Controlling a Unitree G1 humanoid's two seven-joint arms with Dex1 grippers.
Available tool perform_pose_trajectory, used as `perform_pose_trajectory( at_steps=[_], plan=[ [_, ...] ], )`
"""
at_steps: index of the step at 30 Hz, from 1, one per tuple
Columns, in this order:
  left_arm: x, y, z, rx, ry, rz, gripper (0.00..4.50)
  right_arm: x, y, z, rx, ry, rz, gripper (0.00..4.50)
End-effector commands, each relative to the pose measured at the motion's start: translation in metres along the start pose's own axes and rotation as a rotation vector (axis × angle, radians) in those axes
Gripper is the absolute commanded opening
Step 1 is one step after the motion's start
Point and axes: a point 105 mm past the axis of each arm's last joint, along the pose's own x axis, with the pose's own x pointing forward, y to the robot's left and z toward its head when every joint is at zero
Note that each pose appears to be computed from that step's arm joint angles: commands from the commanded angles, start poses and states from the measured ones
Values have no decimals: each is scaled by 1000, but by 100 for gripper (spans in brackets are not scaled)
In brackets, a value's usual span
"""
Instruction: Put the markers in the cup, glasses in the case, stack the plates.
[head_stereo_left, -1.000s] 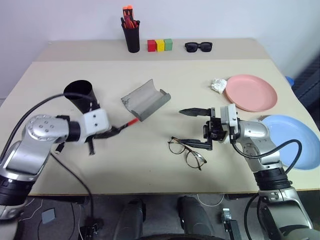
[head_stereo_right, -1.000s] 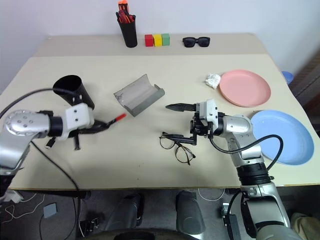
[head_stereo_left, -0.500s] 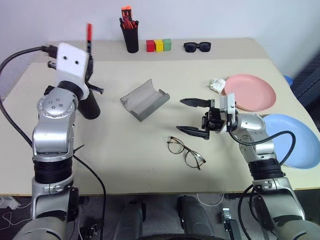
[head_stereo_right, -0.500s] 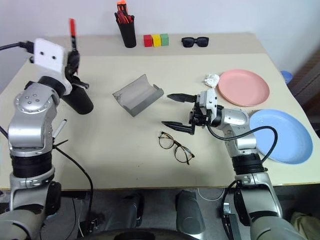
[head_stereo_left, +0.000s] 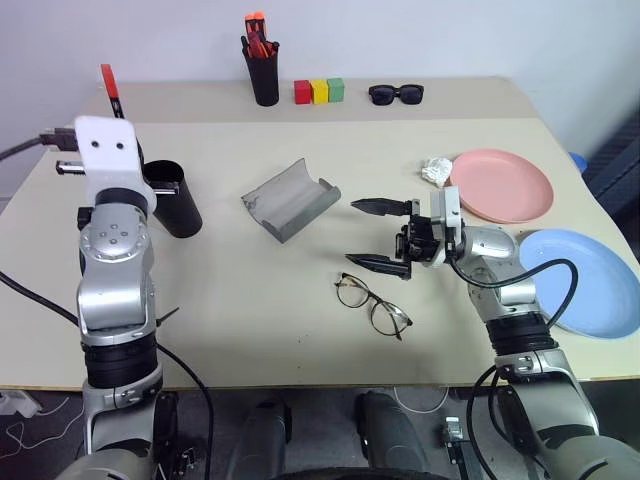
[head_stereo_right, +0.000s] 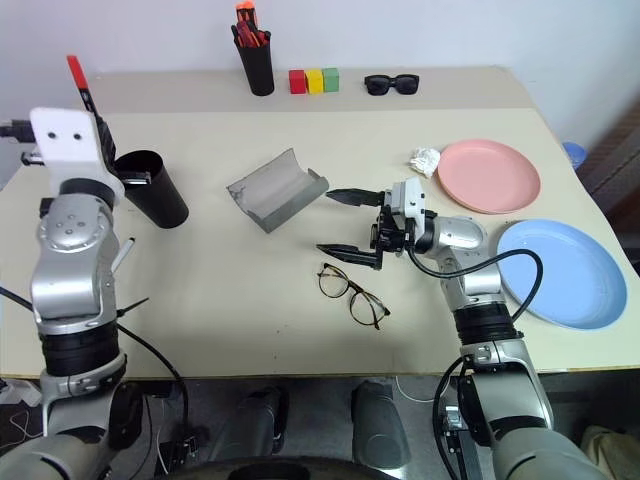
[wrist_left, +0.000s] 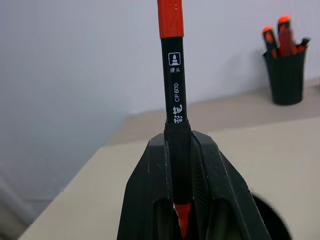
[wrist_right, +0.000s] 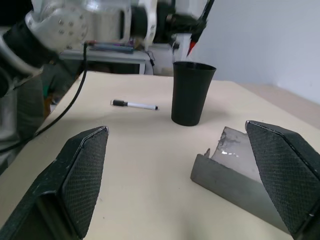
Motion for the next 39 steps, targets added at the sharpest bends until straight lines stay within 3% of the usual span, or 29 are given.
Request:
perform_pose_trajectory(
  at_steps=[1, 16, 22, 25, 31, 35, 39],
  plan=[
    [0, 1, 12, 0, -67, 37, 4, 6, -8, 20, -40, -68, -24, 450],
    [8, -29, -10, -41, -34, -23, 4, -1, -10, 15, -52, -75, -82, 450],
    [2, -31, -10, -74, -50, -34, 276, -5, -12, 14, -61, -71, -95, 450],
    [-1, -28, 10, -133, -125, -46, 276, -7, -12, 13, -61, -66, -100, 450],
    [-6, -15, 36, -284, -145, -97, 276, -8, -13, 12, -52, -58, -99, 450],
    [-12, 0, 38, -349, -82, -165, 276, -8, -7, 6, -13, -33, -53, 450],
    [-30, 33, 20, -290, 42, -338, 276, -7, 14, -8, 46, 37, 86, 450]
  ],
)
